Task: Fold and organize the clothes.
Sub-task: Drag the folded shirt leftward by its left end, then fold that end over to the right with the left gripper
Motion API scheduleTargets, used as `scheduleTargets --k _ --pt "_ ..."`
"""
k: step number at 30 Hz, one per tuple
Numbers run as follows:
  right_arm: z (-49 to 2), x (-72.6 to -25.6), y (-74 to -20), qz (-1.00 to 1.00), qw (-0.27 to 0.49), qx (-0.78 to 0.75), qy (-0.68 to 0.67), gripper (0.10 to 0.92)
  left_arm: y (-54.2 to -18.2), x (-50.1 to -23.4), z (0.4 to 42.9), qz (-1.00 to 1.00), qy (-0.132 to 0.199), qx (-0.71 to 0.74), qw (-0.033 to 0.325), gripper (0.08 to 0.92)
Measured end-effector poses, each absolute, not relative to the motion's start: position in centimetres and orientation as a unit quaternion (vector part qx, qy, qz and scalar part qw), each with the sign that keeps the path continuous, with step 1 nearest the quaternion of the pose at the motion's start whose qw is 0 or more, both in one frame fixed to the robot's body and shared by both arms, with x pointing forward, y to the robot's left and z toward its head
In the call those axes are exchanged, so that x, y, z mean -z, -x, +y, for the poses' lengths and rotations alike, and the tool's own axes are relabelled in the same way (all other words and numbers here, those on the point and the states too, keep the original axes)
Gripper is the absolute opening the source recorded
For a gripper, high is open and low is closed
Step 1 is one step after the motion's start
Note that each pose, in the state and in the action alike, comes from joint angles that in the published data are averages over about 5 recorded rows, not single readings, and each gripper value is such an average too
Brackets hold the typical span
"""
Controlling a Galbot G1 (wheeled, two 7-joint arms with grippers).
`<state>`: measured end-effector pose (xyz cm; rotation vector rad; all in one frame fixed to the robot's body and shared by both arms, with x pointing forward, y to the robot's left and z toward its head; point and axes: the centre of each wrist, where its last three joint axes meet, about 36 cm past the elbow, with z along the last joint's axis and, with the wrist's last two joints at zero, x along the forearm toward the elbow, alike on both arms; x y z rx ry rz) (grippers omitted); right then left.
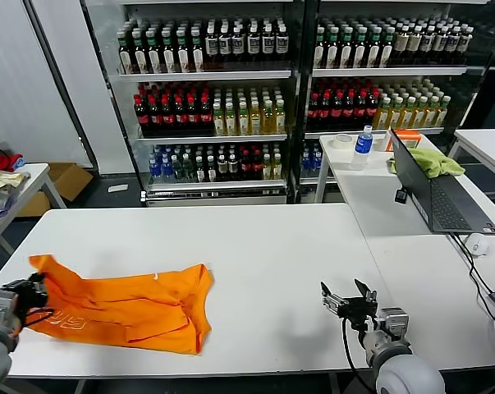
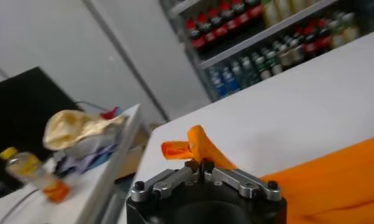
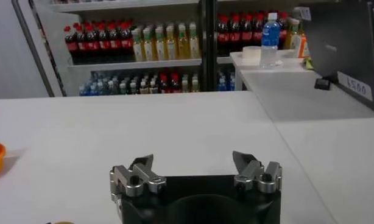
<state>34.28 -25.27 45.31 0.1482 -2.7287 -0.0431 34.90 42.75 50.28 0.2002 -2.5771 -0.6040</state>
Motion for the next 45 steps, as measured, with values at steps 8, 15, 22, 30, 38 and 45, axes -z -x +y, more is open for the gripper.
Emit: scheduleTargets --k 8,15,22,30,38,45 --pt "-25.2 -45.3 -34.0 -0.978 0.201 0.015 -0.047 0.823 -34.3 -50.5 38.1 -0.954 -0.001 0.184 0.238 0.098" --pt "-25.2 -45.6 -33.9 -0.979 0.198 0.015 -0.043 0.823 -34.2 -49.3 35.3 -0.956 0.044 0.156 0.245 0.098" --pt "-25.0 -45.7 -33.9 -0.979 0.197 0.014 -0.042 0.823 -34.7 -48.0 32.9 -0.959 0.078 0.123 0.245 0.098" --pt "-25.2 -45.7 -33.7 -0.979 0.199 0.012 -0.038 0.823 -35.8 -46.7 30.5 -0.961 0.099 0.088 0.241 0.098" --pt "-25.0 -45.9 -33.7 -0.979 0.198 0.012 -0.038 0.823 -36.6 -46.0 28.5 -0.962 0.12 0.056 0.24 0.098" --pt "-24.9 -45.8 -33.8 -0.979 0.199 0.012 -0.039 0.823 -37.1 -45.3 27.5 -0.96 0.132 0.039 0.243 0.098"
